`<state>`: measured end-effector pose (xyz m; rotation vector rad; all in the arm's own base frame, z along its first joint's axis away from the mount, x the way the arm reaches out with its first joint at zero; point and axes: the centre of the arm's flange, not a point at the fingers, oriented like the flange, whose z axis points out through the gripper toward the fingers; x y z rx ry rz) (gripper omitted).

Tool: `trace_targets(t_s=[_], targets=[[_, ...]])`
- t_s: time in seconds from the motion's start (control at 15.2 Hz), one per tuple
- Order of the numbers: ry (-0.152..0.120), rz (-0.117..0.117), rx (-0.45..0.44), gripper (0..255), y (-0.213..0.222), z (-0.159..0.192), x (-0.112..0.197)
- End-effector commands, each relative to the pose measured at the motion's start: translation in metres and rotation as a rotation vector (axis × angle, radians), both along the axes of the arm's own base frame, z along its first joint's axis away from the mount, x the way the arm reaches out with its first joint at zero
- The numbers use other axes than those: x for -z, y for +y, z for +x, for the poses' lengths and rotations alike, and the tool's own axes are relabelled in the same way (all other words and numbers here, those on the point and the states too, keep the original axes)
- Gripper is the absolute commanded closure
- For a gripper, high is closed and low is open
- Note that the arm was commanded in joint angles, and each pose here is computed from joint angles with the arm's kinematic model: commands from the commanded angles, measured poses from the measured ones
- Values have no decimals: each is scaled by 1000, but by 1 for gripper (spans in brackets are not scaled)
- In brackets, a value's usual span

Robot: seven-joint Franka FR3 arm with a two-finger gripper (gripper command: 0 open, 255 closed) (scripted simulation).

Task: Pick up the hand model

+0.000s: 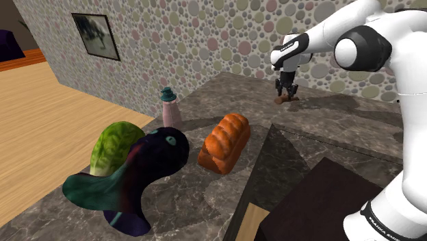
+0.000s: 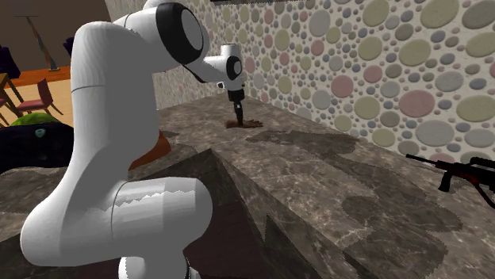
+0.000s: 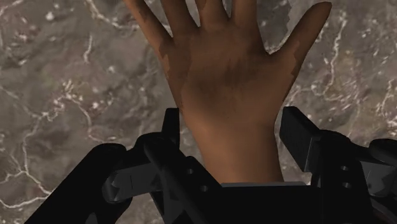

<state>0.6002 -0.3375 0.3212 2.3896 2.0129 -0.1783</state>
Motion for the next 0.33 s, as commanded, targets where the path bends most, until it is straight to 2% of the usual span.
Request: trace_targets(t_s=[0.0,0.26], targets=[[0,0,0,255,1,2,-11],[0,0,0,255,1,2,-22]])
